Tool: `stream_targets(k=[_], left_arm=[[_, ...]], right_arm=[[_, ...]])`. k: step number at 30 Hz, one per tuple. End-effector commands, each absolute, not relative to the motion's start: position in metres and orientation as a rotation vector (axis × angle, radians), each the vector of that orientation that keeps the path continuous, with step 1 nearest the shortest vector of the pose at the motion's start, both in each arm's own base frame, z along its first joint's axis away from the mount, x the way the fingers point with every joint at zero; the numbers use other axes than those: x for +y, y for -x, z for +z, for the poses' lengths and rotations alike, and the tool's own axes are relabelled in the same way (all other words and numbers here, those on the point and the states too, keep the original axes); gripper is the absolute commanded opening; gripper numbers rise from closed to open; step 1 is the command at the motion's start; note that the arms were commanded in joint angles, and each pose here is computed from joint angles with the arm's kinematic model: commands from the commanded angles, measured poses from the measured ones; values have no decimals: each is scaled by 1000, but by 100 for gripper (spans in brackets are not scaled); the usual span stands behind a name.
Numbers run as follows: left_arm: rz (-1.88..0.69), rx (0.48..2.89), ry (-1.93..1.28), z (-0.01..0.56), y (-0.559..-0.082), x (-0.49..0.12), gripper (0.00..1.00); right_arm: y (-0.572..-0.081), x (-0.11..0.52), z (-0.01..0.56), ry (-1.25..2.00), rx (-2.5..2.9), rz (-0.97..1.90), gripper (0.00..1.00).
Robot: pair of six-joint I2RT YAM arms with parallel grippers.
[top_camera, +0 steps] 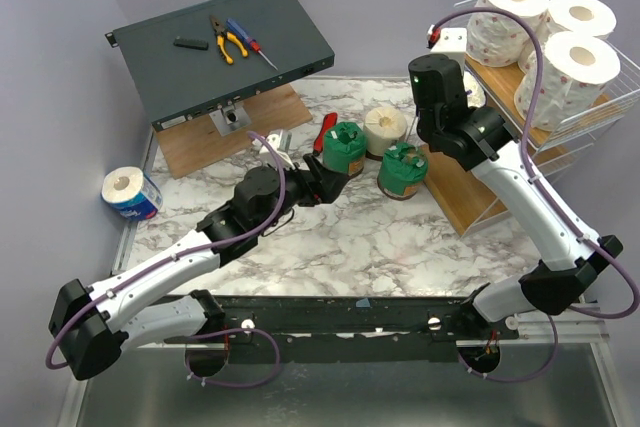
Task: Place and organize the paper towels onto the shelf
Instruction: Place the paper towel on the shelf.
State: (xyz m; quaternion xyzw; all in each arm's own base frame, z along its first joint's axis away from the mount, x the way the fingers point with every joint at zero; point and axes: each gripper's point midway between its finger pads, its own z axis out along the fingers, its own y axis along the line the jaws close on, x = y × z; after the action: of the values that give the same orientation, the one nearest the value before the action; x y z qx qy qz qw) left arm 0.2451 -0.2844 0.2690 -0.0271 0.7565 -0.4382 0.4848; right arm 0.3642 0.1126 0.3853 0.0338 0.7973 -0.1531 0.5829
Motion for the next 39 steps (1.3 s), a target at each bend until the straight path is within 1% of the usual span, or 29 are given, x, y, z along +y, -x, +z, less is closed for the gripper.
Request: stream_targets(k=[1, 8, 16, 22, 26, 31, 35, 39], left_arm=[[-1121, 1848, 22, 270, -241, -297, 84], [-1152, 1846, -12, 278, -243, -309, 84], [-1156, 1853, -19, 276, -242, -313, 84], [-1169, 1839, -33, 282, -245, -320, 84], [-1207, 1827, -68, 293, -249, -338, 84], [-1269, 1793, -126, 310, -251, -364, 84], [-1296, 1747, -170, 326, -251, -382, 84], [-1316, 1716, -199, 338, -253, -393, 84]], right_arm=[[-363, 106, 385, -119, 1870, -307, 32], [-369, 93, 371, -161, 1903, -317, 32], [-372, 79, 377, -206, 1864, -402, 32], [-369, 64, 388, -245, 1809, -490, 34], [-367, 58, 391, -260, 1789, -525, 38], [-367, 57, 385, -258, 1791, -544, 43], [-365, 56, 387, -266, 1786, -537, 59], [-362, 55, 392, -271, 1779, -520, 66]])
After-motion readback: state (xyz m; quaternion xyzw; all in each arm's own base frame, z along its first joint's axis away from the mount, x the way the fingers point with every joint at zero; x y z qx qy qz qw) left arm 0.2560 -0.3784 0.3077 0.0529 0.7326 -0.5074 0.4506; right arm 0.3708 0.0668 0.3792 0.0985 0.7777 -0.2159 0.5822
